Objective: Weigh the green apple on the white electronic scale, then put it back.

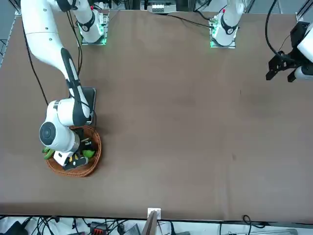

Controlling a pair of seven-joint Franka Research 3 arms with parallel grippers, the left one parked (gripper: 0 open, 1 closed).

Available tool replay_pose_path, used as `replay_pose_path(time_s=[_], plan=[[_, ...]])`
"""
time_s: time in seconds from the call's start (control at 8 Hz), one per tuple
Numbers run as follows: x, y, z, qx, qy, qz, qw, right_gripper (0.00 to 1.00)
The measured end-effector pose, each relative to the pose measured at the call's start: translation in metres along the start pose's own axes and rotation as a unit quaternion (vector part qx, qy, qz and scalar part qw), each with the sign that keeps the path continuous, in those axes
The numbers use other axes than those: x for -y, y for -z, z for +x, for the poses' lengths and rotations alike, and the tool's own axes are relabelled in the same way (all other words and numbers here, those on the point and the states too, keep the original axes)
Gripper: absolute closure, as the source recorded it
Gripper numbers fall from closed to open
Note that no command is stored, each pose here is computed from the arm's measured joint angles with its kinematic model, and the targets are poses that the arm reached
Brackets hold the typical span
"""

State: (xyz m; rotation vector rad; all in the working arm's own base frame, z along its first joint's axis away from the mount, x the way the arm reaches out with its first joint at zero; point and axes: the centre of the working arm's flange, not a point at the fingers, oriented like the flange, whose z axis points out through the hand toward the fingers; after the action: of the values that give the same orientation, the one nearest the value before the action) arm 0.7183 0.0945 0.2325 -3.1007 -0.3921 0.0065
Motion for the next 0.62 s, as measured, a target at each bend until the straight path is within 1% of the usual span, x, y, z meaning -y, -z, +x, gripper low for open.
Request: replay_pose_path(time_s=[0.12,0.38,0.62], plan=[[-0.002,-0.003,0.001,-0.004,-0.001,-0.001,1.0,0.28],[-0.009,0.002,0.003,-0.012,-0.006,-0.003,1.0,0.0],[-0.017,0.032,0.009,-0.034,-0.011,-0.007,0.999,0.0]])
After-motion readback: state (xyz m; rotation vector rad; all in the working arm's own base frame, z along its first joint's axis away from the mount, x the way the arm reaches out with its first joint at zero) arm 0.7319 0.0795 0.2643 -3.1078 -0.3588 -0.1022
